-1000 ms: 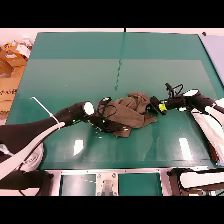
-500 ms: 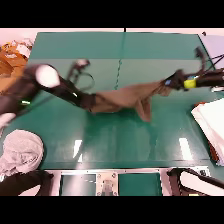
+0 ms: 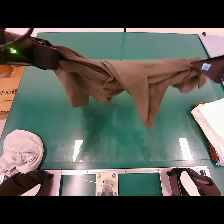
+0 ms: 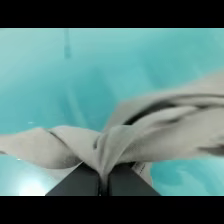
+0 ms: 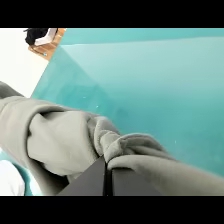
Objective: Fold the shirts.
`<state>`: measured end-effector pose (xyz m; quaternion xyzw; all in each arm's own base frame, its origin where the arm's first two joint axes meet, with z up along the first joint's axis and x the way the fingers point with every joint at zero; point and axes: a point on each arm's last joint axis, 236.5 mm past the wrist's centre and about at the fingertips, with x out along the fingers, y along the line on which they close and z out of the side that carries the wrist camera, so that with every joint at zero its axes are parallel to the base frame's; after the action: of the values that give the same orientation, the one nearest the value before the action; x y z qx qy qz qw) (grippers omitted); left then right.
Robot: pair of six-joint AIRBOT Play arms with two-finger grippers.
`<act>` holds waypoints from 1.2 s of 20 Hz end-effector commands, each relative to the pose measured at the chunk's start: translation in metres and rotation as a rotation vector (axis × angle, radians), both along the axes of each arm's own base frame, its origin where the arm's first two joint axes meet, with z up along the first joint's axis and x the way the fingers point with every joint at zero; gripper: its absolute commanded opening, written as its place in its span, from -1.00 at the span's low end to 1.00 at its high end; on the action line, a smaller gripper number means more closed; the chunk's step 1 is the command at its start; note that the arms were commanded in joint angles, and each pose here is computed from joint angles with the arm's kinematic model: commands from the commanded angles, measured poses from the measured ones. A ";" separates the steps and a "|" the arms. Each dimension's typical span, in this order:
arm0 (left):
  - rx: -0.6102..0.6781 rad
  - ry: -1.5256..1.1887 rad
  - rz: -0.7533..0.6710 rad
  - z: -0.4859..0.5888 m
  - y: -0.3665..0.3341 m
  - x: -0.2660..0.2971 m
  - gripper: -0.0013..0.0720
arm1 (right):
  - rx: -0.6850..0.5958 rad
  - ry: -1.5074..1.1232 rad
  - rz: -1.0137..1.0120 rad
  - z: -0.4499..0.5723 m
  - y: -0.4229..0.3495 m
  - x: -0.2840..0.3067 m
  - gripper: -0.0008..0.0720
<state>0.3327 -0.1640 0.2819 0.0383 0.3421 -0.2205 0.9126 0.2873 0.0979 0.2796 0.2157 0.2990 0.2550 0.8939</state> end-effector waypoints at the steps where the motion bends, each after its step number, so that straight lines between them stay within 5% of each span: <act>1: 0.067 0.027 -0.026 -0.027 -0.003 0.016 -0.89 | 0.058 0.110 -0.035 -0.036 0.004 -0.016 -0.94; 6: -0.037 0.335 -0.220 -0.163 -0.076 0.021 -0.89 | 0.173 0.422 -0.083 -0.189 0.015 -0.011 -0.94; 11: -0.026 0.684 -0.199 -0.300 -0.080 -0.013 -0.89 | 0.123 0.562 -0.275 -0.320 -0.011 0.001 -0.93; 12: -0.015 0.721 -0.189 -0.317 -0.078 -0.018 -0.89 | 0.096 0.551 -0.299 -0.327 -0.023 0.010 -0.87; 14: 0.005 0.782 -0.178 -0.341 -0.074 -0.026 -0.89 | 0.082 0.557 -0.322 -0.325 -0.047 0.027 -0.12; 15: 0.011 0.798 -0.178 -0.345 -0.073 -0.028 -0.89 | 0.082 0.577 -0.312 -0.317 -0.058 0.028 -0.01; 24: 0.018 0.789 -0.190 -0.347 -0.073 -0.027 -0.89 | 0.186 0.849 -0.163 -0.345 -0.015 -0.071 -0.01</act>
<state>0.3060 -0.2368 -0.0637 -0.0103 0.6626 -0.2982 0.6870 0.2544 0.0581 -0.0408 0.3970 0.5567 0.0875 0.7244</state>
